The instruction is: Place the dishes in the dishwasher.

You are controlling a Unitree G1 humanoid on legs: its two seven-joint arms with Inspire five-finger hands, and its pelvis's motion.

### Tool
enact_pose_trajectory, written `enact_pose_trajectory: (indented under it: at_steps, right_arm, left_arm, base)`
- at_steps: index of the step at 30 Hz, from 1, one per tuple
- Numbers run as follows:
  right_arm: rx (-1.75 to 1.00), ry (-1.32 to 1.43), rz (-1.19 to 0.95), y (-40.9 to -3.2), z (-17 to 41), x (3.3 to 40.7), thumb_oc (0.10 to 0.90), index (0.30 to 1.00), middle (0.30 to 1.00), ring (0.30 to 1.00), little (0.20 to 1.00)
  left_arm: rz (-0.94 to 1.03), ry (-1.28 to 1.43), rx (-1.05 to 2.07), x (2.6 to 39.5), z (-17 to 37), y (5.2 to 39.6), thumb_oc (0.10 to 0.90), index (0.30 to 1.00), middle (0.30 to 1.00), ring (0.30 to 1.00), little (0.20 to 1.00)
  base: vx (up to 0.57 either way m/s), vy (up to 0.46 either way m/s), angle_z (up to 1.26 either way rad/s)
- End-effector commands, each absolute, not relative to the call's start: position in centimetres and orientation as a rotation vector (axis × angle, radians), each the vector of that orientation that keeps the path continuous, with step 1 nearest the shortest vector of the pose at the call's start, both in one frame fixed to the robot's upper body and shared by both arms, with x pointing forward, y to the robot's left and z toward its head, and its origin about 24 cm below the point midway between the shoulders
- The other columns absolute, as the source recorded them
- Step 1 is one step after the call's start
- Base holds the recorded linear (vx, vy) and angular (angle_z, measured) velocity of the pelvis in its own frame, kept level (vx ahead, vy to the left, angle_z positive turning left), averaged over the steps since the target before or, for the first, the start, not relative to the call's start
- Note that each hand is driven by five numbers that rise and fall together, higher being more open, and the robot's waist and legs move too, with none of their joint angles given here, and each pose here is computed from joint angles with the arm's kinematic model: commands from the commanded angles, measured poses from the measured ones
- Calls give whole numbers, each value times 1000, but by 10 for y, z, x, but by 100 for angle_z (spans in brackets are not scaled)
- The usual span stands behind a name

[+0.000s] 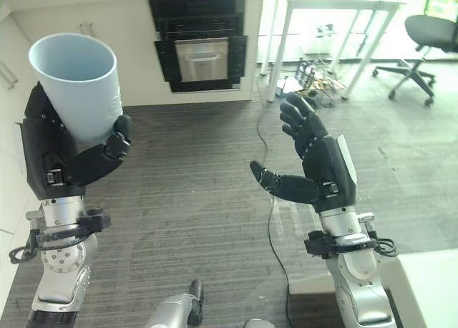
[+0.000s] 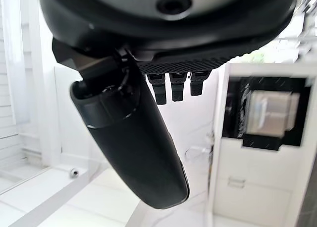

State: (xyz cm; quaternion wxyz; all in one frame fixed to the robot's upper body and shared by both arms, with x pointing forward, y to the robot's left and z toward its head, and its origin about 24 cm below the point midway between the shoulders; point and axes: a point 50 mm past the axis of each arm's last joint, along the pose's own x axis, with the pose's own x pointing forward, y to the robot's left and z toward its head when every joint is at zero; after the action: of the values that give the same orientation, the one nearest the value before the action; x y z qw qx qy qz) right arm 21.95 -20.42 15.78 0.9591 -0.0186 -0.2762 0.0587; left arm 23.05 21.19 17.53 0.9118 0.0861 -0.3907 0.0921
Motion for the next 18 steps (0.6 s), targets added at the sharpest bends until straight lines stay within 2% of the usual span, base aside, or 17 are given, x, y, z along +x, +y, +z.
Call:
enact_pose_trajectory:
  at_steps: [1,3,6,9,18]
  right_arm:
    - [-51,-728,110,-201,179,209,800,900,900,900,900]
    - [-38,-710,156,-194,176,212,800,900,900,900,900]
    - [-43,-706,172,-196,176,214,800,900,900,900,900]
    - [-41,-701,153,-210,175,206,800,900,900,900,900]
    - [-46,-709,157,-201,177,211,800,900,900,900,900]
  left_arm:
    - [125,-986,189,211,205,208,400,300,300,300,300]
    - [160,-991,217,210,206,208,400,300,300,300,300]
    - [181,-1002,223,211,208,211,400,300,300,300,300]
    - [167,-979,220,209,205,213,400,300,300,300,300]
    - [175,-965,204,208,200,207,400,300,300,300,300]
  base:
    - [268,327,47]
    - [240,189,0]
    - [263,-90,-42]
    - [524,-229,43]
    - [394,-276,40]
